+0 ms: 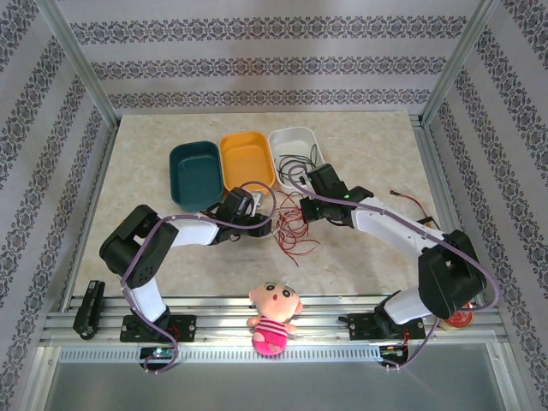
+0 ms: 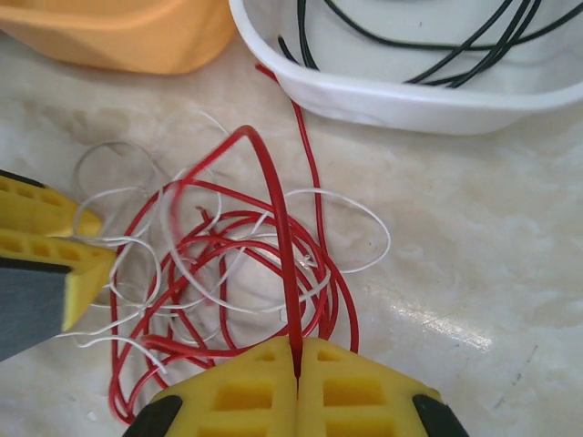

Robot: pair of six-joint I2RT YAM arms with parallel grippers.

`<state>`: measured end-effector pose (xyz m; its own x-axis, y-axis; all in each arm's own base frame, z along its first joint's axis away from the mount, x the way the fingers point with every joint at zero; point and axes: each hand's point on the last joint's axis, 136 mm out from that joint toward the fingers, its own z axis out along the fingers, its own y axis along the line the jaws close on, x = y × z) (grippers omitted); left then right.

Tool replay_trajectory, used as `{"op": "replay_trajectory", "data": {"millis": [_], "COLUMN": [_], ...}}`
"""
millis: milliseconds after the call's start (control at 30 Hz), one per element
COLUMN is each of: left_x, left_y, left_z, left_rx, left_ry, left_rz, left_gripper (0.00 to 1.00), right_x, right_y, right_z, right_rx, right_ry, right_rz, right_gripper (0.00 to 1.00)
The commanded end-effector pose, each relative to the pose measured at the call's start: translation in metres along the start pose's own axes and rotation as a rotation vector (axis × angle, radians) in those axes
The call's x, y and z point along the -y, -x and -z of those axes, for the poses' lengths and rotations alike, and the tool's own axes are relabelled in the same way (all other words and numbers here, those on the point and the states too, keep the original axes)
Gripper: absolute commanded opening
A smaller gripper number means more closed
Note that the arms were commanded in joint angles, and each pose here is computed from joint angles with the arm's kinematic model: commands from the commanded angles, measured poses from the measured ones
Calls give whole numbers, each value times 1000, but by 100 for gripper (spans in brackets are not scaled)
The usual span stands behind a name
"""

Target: Untangle the cables

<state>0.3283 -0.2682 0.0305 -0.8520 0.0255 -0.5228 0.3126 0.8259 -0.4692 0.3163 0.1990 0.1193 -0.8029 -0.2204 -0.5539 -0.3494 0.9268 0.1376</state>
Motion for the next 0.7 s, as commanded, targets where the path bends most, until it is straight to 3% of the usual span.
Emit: {"op": "replay_trajectory", "data": {"millis": [0, 167, 667], "left_x": [15, 13, 6], "left_y": [17, 17, 14], "left_z": [0, 0, 1], "left_rx": [53, 59, 75], "left_ry": [-47, -40, -15], "left_rz": [2, 14, 35], "left_gripper": [29, 15, 4], "right_x": [-5, -8, -9], "right_y": [17, 29, 65], "right_z": [25, 49, 130], "right_rx": [66, 126, 343], "right_ry": [-3, 14, 34], "right_rz": [-21, -39, -83], "right_gripper": [0, 0, 0]}}
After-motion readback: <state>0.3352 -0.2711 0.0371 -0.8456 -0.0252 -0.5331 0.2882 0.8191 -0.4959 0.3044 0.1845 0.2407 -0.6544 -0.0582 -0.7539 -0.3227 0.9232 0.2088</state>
